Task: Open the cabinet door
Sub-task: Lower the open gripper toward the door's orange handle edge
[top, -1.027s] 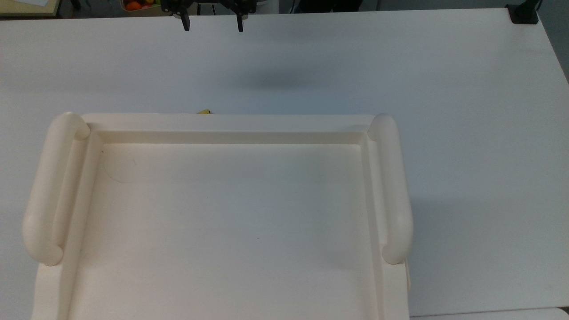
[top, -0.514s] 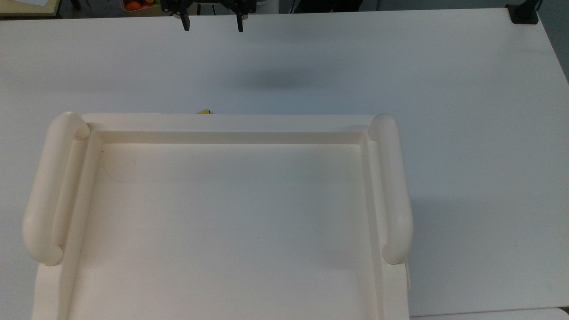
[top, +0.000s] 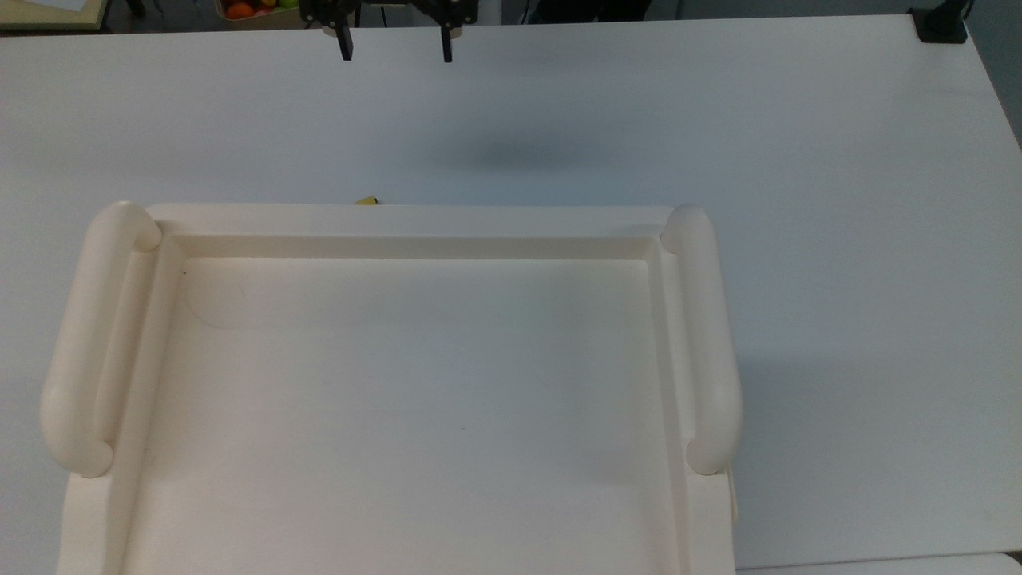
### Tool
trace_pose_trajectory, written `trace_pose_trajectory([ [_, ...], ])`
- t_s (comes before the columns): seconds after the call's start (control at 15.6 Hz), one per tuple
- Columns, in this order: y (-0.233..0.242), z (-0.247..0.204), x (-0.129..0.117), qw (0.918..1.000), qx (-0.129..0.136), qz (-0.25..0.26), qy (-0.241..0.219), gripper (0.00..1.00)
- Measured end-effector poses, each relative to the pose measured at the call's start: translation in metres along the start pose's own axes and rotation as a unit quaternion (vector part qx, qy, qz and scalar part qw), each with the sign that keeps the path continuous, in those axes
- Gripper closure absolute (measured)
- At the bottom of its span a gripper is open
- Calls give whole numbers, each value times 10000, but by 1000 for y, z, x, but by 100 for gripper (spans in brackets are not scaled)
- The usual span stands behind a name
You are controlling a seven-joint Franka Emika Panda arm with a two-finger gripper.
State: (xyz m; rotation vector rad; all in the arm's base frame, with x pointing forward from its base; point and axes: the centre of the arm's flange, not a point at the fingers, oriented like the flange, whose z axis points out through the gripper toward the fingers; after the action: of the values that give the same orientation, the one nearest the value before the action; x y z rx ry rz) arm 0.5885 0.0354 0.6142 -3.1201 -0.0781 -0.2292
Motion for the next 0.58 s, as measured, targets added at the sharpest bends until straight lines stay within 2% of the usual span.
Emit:
trace_pose_trajectory([
  [0.19, -28, -11, 15, 9984, -54, -134, 545, 0],
  [0.45, -69, 3, 42, 9934, -224, -41, 1125, 0],
  [0.58, -83, 9, 55, 9895, -200, -104, 1429, 0],
])
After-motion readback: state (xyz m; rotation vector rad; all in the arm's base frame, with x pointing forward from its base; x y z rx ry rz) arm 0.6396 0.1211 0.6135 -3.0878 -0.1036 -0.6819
